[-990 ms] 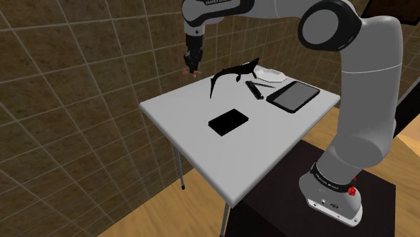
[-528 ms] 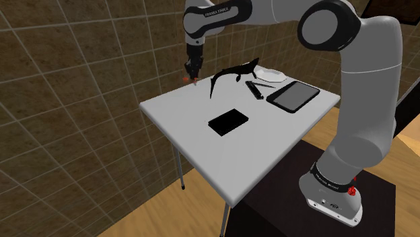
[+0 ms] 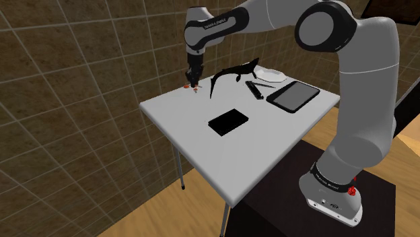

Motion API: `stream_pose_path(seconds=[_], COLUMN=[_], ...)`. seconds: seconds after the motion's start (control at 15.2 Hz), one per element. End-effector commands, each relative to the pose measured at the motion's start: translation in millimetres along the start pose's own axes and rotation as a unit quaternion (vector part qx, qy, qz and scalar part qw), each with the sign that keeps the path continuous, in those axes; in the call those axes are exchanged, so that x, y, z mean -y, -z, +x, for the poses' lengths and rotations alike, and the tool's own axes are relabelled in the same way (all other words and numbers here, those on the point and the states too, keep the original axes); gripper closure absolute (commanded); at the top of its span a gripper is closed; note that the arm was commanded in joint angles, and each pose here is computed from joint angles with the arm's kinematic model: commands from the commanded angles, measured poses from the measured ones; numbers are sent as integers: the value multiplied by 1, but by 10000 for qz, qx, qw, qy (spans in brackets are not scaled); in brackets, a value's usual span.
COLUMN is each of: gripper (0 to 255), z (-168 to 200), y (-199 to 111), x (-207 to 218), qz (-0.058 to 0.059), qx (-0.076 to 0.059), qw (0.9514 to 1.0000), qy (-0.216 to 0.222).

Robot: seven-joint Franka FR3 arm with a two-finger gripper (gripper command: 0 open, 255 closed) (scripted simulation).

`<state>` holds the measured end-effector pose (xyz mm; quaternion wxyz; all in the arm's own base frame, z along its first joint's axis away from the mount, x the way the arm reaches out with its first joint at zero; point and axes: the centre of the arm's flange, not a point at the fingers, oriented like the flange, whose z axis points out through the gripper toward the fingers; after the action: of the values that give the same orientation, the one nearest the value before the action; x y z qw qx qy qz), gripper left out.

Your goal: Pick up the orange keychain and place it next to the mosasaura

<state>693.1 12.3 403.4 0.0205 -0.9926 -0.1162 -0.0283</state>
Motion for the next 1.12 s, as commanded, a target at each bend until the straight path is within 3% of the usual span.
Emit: stream_pose_path(seconds=[0.0,0.53,1.06], gripper=[255,255,255], z=[0,-3,-3], y=[-11,-55,-55], x=[0,-2,-2], qz=[0,0,0], qx=[-3,-3,-2], qw=[10000,10000,10000], qy=[-1,-1,-1])
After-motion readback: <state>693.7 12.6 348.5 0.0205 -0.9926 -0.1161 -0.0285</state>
